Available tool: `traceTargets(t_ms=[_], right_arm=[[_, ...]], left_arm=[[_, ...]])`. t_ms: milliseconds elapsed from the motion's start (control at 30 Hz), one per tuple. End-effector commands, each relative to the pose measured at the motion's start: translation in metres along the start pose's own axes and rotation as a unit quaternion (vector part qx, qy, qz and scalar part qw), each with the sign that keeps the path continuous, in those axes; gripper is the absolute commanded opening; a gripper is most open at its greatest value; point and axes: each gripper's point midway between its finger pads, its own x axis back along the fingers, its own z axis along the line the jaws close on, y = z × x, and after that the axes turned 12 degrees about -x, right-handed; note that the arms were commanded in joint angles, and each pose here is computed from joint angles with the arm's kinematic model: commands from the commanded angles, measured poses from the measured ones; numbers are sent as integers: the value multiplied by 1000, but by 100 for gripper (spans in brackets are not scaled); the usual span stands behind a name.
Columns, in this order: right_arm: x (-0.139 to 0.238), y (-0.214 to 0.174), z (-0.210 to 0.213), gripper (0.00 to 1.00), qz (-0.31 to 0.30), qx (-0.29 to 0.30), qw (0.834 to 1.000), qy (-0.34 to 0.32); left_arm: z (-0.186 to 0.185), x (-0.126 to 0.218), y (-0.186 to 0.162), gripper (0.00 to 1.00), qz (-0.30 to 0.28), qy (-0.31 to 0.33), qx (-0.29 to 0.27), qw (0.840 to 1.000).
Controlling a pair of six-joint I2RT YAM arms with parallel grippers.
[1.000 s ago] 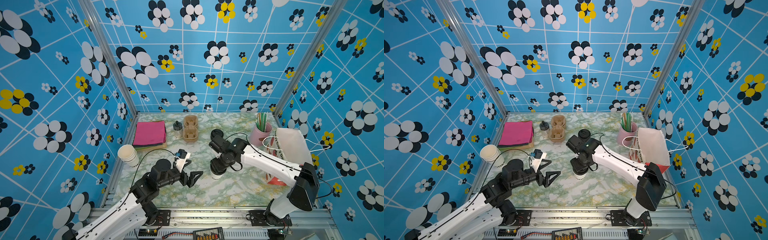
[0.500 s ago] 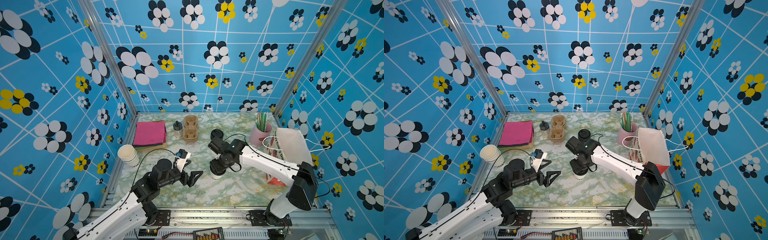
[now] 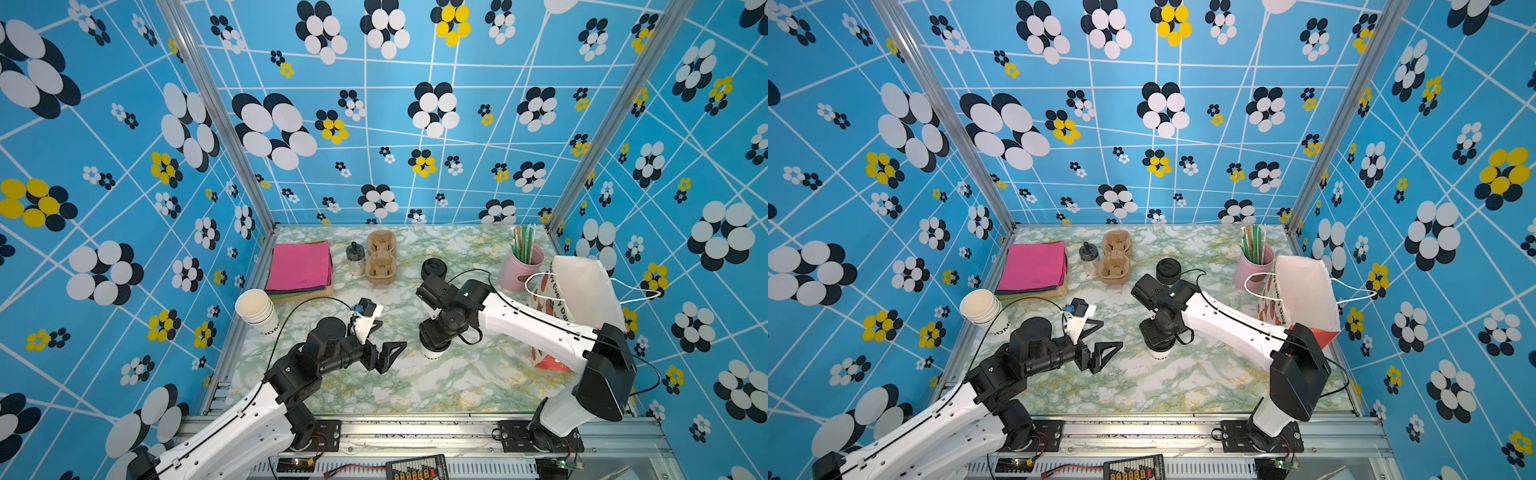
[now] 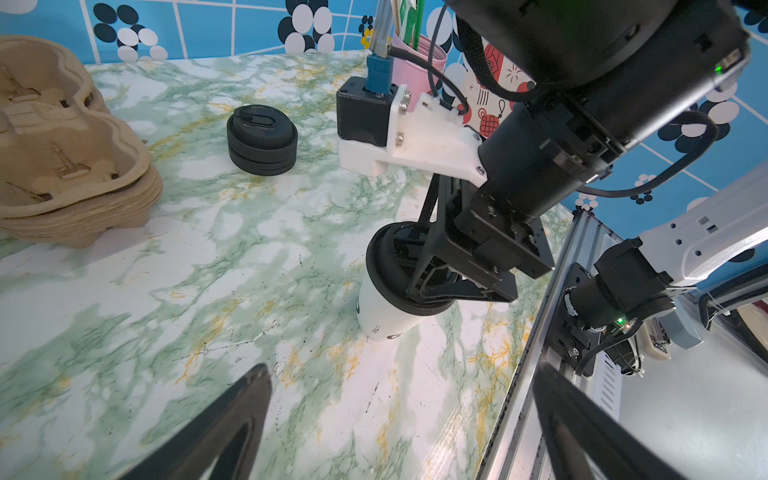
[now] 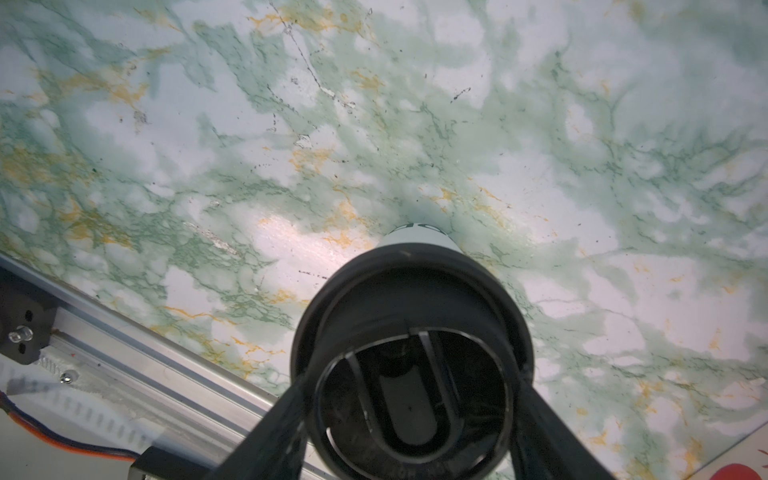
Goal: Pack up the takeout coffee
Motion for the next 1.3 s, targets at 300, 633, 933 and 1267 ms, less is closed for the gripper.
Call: traceTargets(t_ms=[300,633,933,1267], right_arm=[[-33,-39,-26,65,62,-3,996,-57],[-44,-59,-37,61,88,2,993,-83],[-56,-84,-49,59,121,-1,986,-111],[-66,-102,-60,56,159,-4,978,-137]], left_arm=[[8,-7,-9,99,13,20,9,1000],[12,-8,-11,99,17,30,14,999],[18,-12,-15,99,28,44,21,998],[25,-27,-22,99,58,54,63,995]])
